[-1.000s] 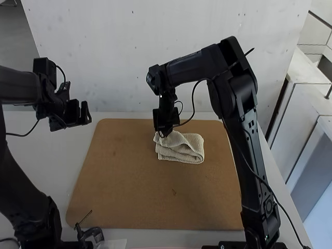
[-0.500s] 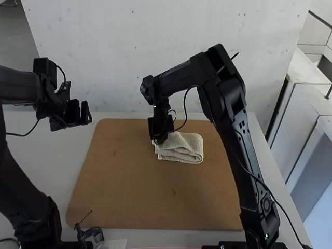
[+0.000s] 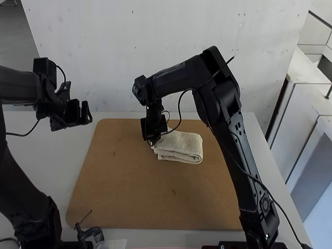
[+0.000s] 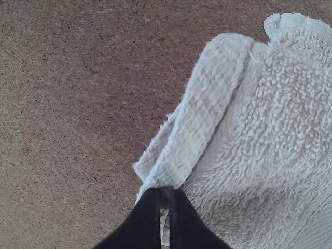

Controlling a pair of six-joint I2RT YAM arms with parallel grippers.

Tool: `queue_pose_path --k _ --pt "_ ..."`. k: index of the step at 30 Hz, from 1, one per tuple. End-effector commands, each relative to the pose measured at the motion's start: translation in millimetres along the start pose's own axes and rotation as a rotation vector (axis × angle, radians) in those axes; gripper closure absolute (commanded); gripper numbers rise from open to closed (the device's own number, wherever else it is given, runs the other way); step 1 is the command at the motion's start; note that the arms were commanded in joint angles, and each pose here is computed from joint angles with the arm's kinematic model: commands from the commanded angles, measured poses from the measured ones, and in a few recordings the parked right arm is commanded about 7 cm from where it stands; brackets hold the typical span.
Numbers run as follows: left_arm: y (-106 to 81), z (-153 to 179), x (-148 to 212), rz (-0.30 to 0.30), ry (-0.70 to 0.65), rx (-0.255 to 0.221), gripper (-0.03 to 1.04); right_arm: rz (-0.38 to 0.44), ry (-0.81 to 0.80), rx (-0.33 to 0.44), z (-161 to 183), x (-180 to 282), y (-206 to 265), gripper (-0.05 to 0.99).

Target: Fold the towel.

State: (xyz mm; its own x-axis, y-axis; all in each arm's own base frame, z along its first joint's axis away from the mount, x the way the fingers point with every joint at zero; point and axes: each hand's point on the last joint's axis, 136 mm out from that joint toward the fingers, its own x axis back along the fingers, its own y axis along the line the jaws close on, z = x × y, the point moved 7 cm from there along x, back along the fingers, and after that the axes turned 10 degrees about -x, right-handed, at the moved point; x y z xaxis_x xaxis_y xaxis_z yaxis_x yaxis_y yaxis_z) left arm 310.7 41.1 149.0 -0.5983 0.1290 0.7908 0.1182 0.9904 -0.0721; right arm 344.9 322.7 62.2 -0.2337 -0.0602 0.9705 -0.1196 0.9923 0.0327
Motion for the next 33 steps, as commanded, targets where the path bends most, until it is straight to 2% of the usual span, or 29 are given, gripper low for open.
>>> queue_pose_path --k 1,5,6,7,8,9,18,24,27,33 --pt "-3.6 -5 7 0.008 -0.036 -0.025 0.00 -0.009 -0.021 -0.016 -8 4 2 0.92" --pt "-3.2 -5 8 0.007 -0.037 -0.024 0.00 -0.049 -0.071 -0.040 -22 30 -1 0.90" --pt "-3.3 -5 8 0.008 -0.038 -0.024 0.00 -0.058 -0.081 -0.046 -26 36 -2 0.78" --pt "-3.8 -5 8 0.009 -0.039 -0.026 0.00 -0.066 -0.091 -0.050 -29 44 -2 0.54" --pt "-4.5 -6 8 0.011 -0.042 -0.028 0.00 -0.075 -0.094 -0.054 -31 51 -3 0.22" --pt "-5.0 -7 10 0.010 -0.048 -0.031 0.00 -0.087 -0.101 -0.061 -35 60 -4 -0.04" --pt "-15.7 -16 20 0.023 -0.093 -0.063 0.00 -0.110 -0.178 -0.162 -58 109 -50 -0.04" --pt "-17.2 -18 24 0.021 -0.110 -0.068 0.00 -0.092 -0.243 -0.298 -69 131 -118 -0.04" --pt "-15.7 -19 24 0.019 -0.117 -0.066 0.00 -0.082 -0.285 -0.356 -59 140 -153 -0.04" --pt "-15.1 -18 30 0.037 -0.151 -0.059 0.00 -0.068 -0.417 -0.405 -18 155 -218 -0.04"
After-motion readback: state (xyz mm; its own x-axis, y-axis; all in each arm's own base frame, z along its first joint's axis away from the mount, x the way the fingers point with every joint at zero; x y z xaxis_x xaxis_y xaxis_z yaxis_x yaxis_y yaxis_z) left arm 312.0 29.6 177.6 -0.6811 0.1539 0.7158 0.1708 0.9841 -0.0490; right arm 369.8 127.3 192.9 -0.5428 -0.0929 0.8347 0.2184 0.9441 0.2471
